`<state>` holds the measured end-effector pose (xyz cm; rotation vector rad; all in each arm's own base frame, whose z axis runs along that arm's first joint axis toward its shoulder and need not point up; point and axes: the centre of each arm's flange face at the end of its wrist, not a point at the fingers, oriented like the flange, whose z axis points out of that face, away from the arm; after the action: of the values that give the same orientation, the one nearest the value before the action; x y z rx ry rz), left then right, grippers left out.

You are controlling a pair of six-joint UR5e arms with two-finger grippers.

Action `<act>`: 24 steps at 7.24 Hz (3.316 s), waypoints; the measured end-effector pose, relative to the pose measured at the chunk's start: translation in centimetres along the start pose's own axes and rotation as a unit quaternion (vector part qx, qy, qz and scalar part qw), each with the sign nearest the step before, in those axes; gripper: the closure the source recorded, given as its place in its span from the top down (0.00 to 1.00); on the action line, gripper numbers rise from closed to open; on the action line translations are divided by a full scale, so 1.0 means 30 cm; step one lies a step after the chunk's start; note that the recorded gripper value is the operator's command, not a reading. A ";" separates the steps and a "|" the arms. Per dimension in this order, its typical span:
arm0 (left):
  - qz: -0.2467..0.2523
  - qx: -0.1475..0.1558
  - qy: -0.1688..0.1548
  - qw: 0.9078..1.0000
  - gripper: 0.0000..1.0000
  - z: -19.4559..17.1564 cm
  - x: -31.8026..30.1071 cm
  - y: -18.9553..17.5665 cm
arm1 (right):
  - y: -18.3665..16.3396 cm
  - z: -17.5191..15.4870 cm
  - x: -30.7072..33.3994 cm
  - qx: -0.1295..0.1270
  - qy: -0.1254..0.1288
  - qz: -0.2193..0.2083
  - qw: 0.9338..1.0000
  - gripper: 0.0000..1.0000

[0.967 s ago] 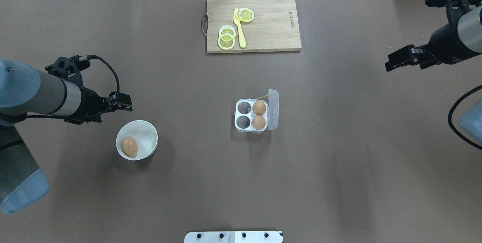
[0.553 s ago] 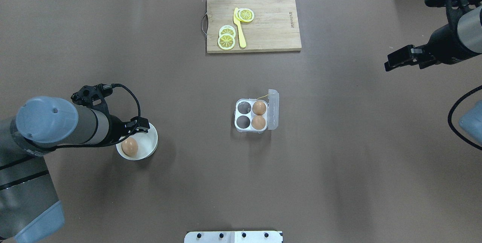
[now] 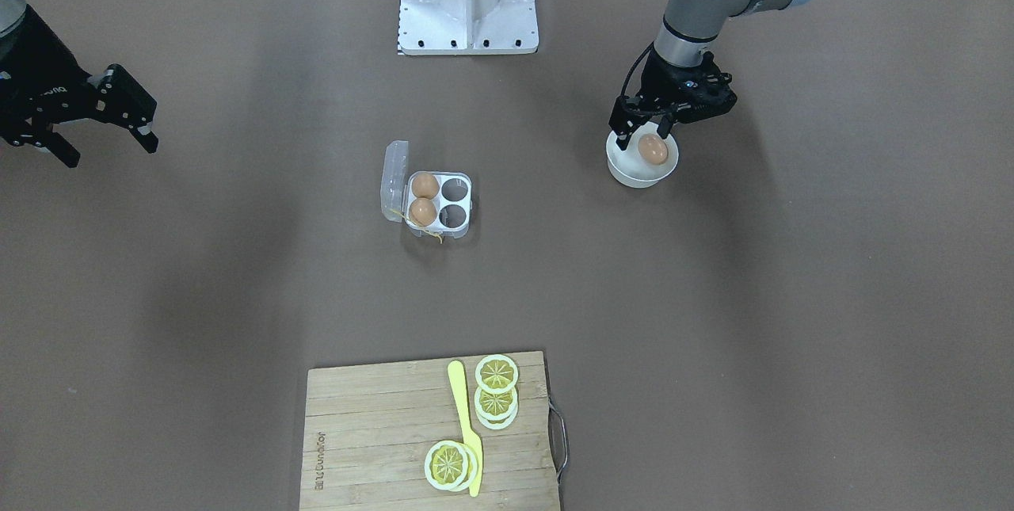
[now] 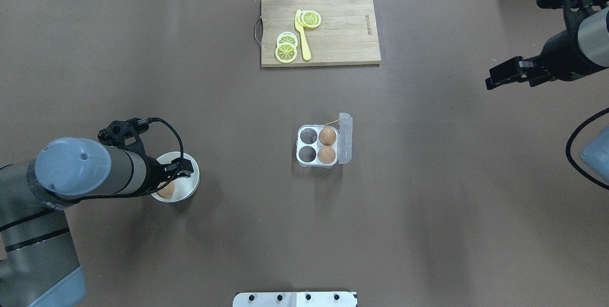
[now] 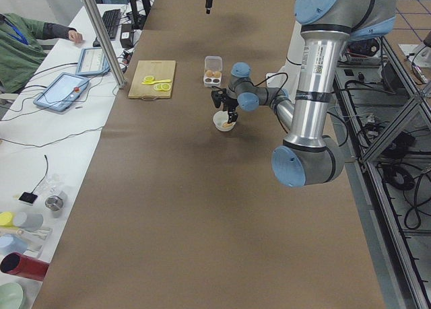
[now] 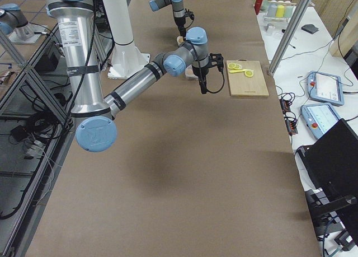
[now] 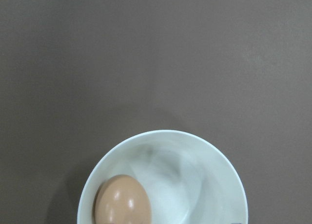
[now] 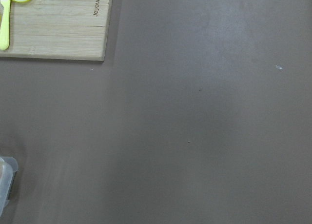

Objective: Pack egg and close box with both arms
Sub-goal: 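Close the left gripper on the brown egg inside the white bowl, then lift the brown egg out of the bowl with the left gripper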

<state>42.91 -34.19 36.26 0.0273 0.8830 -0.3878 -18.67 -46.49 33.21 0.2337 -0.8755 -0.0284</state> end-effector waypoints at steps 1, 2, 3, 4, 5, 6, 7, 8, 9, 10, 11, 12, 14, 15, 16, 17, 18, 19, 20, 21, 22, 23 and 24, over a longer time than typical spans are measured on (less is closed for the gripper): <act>0.008 -0.001 -0.004 1.000 0.84 0.010 -0.007 -0.001 | 0.000 0.001 0.001 0.000 0.000 0.001 1.000 1.00; 0.013 -0.001 -0.008 1.000 0.84 0.026 -0.012 -0.003 | 0.000 0.003 0.003 -0.001 0.001 0.001 1.000 1.00; 0.015 -0.002 -0.013 1.000 0.84 0.043 -0.015 -0.004 | 0.000 0.004 0.004 -0.001 0.001 0.001 1.000 1.00; 0.015 -0.002 -0.015 1.000 0.84 0.055 -0.015 -0.004 | 0.000 0.005 0.005 -0.002 0.002 0.001 1.000 1.00; 0.015 -0.002 -0.017 1.000 0.84 0.064 -0.013 -0.005 | 0.000 0.007 0.006 -0.002 0.002 0.002 1.000 1.00; 0.015 -0.002 -0.018 1.000 0.84 0.076 -0.004 -0.006 | 0.000 0.007 0.006 -0.002 0.002 0.002 1.000 1.00; 0.015 -0.002 -0.019 1.000 0.84 0.091 0.006 -0.007 | 0.000 0.007 0.007 -0.002 0.002 0.002 1.000 1.00; 0.015 -0.002 -0.021 1.000 0.84 0.100 0.012 -0.009 | 0.000 0.007 0.007 -0.002 0.002 0.002 1.000 1.00; 0.015 -0.001 -0.022 1.000 0.84 0.106 0.013 -0.010 | -0.001 0.008 0.007 -0.002 0.002 0.002 1.000 1.00; 0.023 -0.001 -0.022 1.000 0.84 0.107 0.014 -0.011 | -0.001 0.008 0.007 -0.002 0.002 0.002 1.000 1.00; 0.038 -0.001 -0.022 0.999 0.84 0.108 0.014 -0.011 | -0.001 0.007 0.007 -0.001 0.002 0.001 1.000 1.00; 0.052 -0.001 -0.022 0.998 0.75 0.110 0.011 -0.012 | -0.001 0.007 0.006 -0.001 0.002 0.001 1.000 1.00; 0.094 -0.001 -0.023 0.995 0.75 0.111 0.009 -0.015 | 0.000 0.007 0.006 -0.001 0.002 0.001 1.000 1.00; 0.118 -0.002 -0.023 0.993 0.74 0.111 0.007 -0.017 | -0.001 0.007 0.006 -0.001 0.002 0.001 1.000 1.00; 0.130 -0.002 -0.024 0.991 0.67 0.110 0.006 -0.018 | -0.001 0.007 0.006 -0.001 0.002 0.001 1.000 1.00; 0.135 -0.003 -0.023 0.991 0.58 0.109 0.006 -0.017 | -0.001 0.007 0.005 -0.001 0.002 0.000 1.000 1.00; 0.137 -0.003 -0.022 0.990 0.40 0.108 0.008 -0.016 | 0.000 0.007 0.004 -0.001 0.001 0.000 1.000 1.00; 0.138 -0.004 -0.021 0.990 0.11 0.106 0.010 -0.016 | 0.000 0.007 0.004 0.000 0.001 0.000 1.000 1.00; 0.138 -0.004 -0.020 0.990 0.00 0.101 0.013 -0.016 | 0.000 0.007 0.003 0.000 0.001 -0.001 1.000 1.00; 0.138 -0.002 -0.015 0.990 0.00 0.084 0.019 -0.020 | -0.001 0.007 0.002 0.000 0.000 -0.001 1.000 1.00; 0.139 0.006 -0.006 0.990 0.00 0.045 0.027 -0.045 | -0.001 0.007 0.002 0.000 0.000 -0.001 1.000 1.00; 0.150 0.019 0.005 0.989 0.00 -0.011 0.034 -0.091 | -0.001 0.008 0.002 0.000 0.001 -0.001 1.000 1.00; 0.164 0.036 0.016 0.986 0.00 -0.069 0.042 -0.145 | -0.002 0.008 0.002 0.000 0.000 -0.001 1.000 1.00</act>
<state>40.61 -38.27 34.58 0.2438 0.8770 -0.1109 -18.81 -46.59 33.38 0.2342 -0.8743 -0.0300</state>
